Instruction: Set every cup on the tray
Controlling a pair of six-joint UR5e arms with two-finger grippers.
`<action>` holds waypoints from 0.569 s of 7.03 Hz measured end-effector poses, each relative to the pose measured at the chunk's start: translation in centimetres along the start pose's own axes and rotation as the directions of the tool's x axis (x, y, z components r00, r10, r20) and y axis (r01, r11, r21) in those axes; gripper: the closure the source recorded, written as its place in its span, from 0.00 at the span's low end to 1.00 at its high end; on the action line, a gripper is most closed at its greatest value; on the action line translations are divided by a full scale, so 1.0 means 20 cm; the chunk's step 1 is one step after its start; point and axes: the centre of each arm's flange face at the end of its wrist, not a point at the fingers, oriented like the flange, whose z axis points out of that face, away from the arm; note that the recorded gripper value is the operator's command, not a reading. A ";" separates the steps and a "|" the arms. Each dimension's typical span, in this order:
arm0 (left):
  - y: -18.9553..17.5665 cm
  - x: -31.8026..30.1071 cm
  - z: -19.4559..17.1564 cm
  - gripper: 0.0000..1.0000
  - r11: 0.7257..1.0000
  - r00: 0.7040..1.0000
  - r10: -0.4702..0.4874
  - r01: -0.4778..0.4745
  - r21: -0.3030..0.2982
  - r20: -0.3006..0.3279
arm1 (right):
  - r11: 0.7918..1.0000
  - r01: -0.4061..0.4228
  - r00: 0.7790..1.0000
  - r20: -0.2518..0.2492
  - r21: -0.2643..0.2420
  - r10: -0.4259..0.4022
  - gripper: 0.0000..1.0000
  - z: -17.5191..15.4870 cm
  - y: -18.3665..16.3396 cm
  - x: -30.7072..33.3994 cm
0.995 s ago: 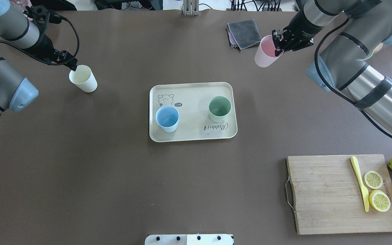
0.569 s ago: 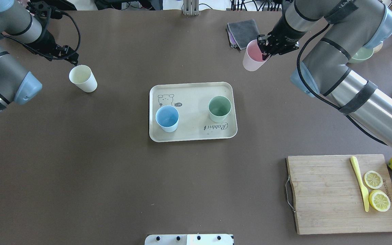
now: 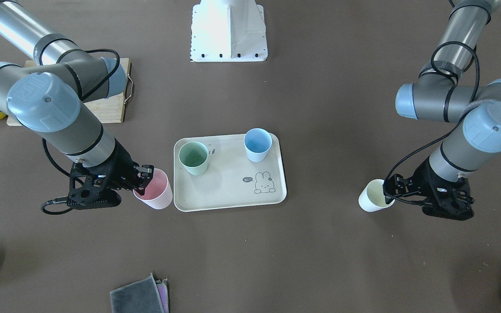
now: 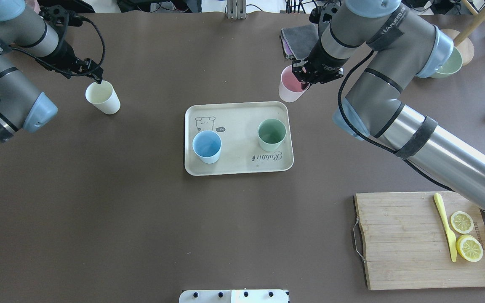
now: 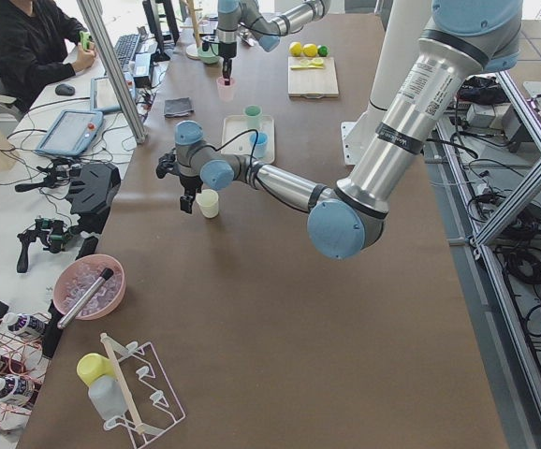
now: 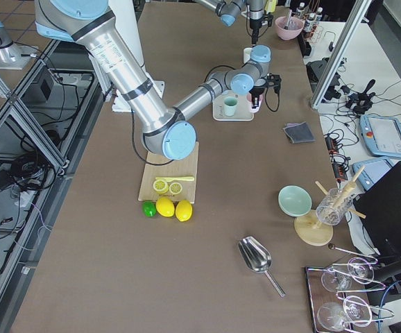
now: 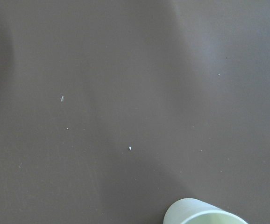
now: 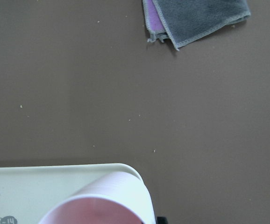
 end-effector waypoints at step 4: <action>0.05 0.01 0.15 1.00 1.000 1.000 0.003 -0.003 -0.016 -0.006 | 1.000 -0.010 1.000 -0.006 0.011 0.010 1.00 0.06 0.07 -0.19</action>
